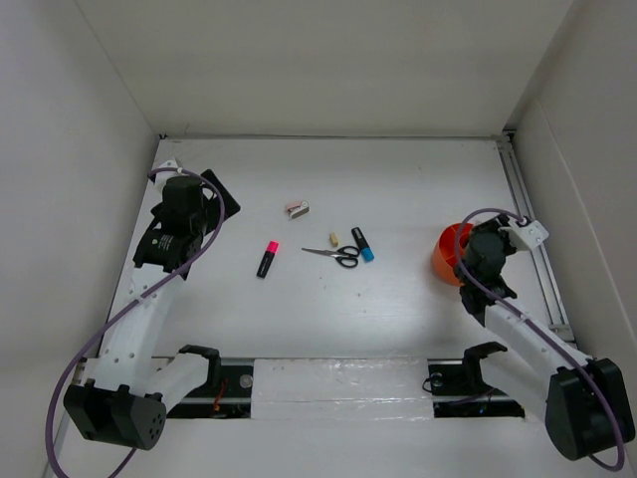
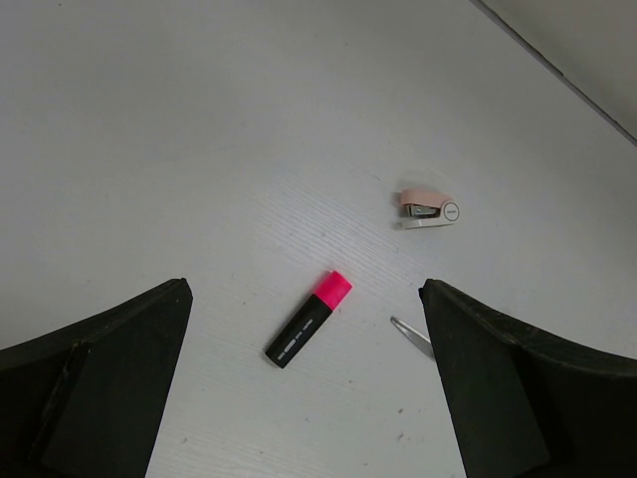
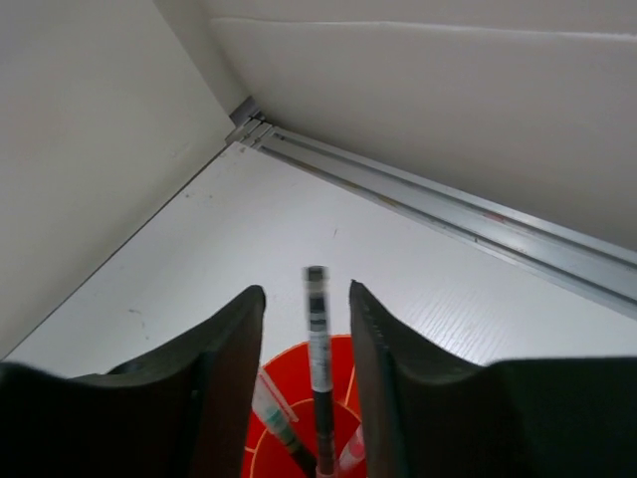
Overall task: Sort the stationery into containers
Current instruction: Place the pen in the storage box, then pick up the stationery from the center of the board.
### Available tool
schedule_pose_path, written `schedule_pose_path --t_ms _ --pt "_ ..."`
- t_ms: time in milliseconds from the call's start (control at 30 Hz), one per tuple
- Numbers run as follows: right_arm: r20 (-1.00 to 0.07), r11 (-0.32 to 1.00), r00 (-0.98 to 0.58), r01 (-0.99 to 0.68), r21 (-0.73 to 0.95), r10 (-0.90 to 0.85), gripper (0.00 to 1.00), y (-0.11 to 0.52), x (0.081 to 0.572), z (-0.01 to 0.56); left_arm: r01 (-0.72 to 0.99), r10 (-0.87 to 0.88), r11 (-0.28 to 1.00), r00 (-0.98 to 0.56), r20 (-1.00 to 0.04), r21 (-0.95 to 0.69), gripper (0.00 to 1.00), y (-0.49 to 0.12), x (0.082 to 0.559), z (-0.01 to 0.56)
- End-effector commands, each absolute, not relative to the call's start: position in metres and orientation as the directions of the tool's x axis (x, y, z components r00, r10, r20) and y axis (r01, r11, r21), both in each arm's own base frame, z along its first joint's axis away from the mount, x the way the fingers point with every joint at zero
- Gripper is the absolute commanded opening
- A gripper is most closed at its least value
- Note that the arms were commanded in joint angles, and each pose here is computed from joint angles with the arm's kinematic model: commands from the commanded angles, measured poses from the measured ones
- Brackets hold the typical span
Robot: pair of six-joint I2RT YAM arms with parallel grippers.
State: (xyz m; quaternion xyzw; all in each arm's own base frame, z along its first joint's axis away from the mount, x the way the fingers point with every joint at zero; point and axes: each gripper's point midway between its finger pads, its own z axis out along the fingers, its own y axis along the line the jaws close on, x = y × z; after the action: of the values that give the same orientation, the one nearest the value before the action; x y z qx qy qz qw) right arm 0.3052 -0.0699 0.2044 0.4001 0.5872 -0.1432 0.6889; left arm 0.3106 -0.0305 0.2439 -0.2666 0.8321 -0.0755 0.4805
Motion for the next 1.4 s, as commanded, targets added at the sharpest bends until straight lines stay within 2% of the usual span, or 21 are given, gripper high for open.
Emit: schedule_pose_path --t_ms 0,100,167,300,367,400,533,600,667,700,767,867,967,1100,1133,1200,1233,1300,1333,1367 --pt "-0.898 0.632 0.332 0.638 0.44 0.29 0.48 -0.067 0.306 0.227 -0.349 -0.508 0.853 -0.384 -0.771 -0.388 1.0 -0.032 0.314 0.248" --pt "-0.894 0.659 0.338 0.606 0.445 0.293 0.53 -0.064 0.306 0.236 -0.349 -0.508 0.853 -0.384 -0.771 -0.388 1.0 -0.032 0.314 0.248" --pt "-0.89 0.684 0.345 0.573 0.451 0.298 0.53 -0.06 0.307 0.244 -0.349 -0.508 0.853 -0.384 -0.771 -0.388 1.0 -0.032 0.314 0.248" --pt "-0.87 0.711 0.381 0.514 0.479 0.311 0.66 -0.056 0.302 0.263 -0.349 -0.508 0.853 -0.384 -0.771 -0.388 1.0 -0.032 0.314 0.248" --pt "-0.855 0.734 0.403 0.462 0.498 0.326 0.85 -0.05 0.297 0.278 -0.349 -0.508 0.853 -0.384 -0.771 -0.388 1.0 -0.032 0.314 0.248" --pt "-0.843 0.74 0.421 0.436 0.512 0.336 0.99 -0.049 0.296 0.291 -0.349 -0.508 0.853 -0.384 -0.771 -0.388 1.0 -0.032 0.314 0.248" --pt "-0.837 0.788 0.41 0.345 0.51 0.363 0.99 -0.031 0.293 0.324 -0.349 -0.508 0.853 -0.384 -0.771 -0.388 1.0 -0.032 0.314 0.248" --pt "-0.88 0.858 0.337 0.277 0.433 0.335 0.99 -0.013 0.298 0.332 -0.349 -0.499 0.858 -0.394 -0.772 -0.376 1.0 -0.032 0.315 0.245" --pt "-0.881 0.897 0.328 0.17 0.409 0.34 0.99 0.004 0.298 0.365 -0.349 -0.498 0.858 -0.395 -0.772 -0.376 1.0 -0.032 0.315 0.245" --pt "-0.911 0.921 0.264 0.142 0.362 0.317 0.99 0.014 0.303 0.361 -0.349 -0.498 0.858 -0.395 -0.772 -0.376 1.0 -0.032 0.315 0.245" --pt "-0.92 0.946 0.231 -0.007 0.325 0.317 0.99 0.043 0.304 0.388 -0.352 -0.497 0.859 -0.402 -0.769 -0.371 1.0 -0.032 0.316 0.243" --pt "-0.942 0.942 0.114 -0.162 0.295 0.315 0.99 0.08 0.31 0.392 -0.346 -0.497 0.861 -0.415 -0.762 -0.373 1.0 -0.035 0.317 0.24" --pt "-0.947 0.889 -0.034 -0.338 0.311 0.318 0.99 0.13 0.316 0.372 -0.339 -0.488 0.867 -0.43 -0.76 -0.365 1.0 -0.036 0.318 0.237" --pt "-0.941 0.856 -0.179 -0.393 0.337 0.288 0.99 0.184 0.334 0.34 -0.343 -0.487 0.868 -0.438 -0.756 -0.36 1.0 -0.037 0.32 0.233" --pt "-0.936 0.873 -0.252 -0.363 0.326 0.244 0.99 0.199 0.347 0.311 -0.35 -0.486 0.867 -0.433 -0.759 -0.355 1.0 -0.035 0.32 0.234" --pt "-0.924 0.886 -0.348 -0.363 0.288 0.158 0.95 0.226 0.351 0.277 -0.368 -0.484 0.864 -0.42 -0.767 -0.344 1.0 -0.03 0.32 0.234" --pt "-0.92 0.885 -0.367 -0.37 0.284 0.142 0.93 0.239 0.359 0.281 -0.369 -0.493 0.859 -0.41 -0.767 -0.355 1.0 -0.03 0.319 0.237" --pt "-0.84 0.9 -0.543 -0.368 0.234 -0.003 0.86 0.265 0.37 0.214 -0.375 -0.493 0.858 -0.405 -0.77 -0.352 1.0 -0.029 0.319 0.237" --pt "-0.803 0.912 -0.591 -0.365 0.189 -0.07 0.81 0.282 0.379 0.192 -0.375 -0.493 0.858 -0.405 -0.77 -0.351 1.0 -0.029 0.319 0.237" --pt "-0.799 0.906 -0.595 -0.38 0.187 -0.085 0.79 0.297 0.384 0.187 -0.375 -0.493 0.858 -0.405 -0.77 -0.351 1.0 -0.029 0.319 0.237"
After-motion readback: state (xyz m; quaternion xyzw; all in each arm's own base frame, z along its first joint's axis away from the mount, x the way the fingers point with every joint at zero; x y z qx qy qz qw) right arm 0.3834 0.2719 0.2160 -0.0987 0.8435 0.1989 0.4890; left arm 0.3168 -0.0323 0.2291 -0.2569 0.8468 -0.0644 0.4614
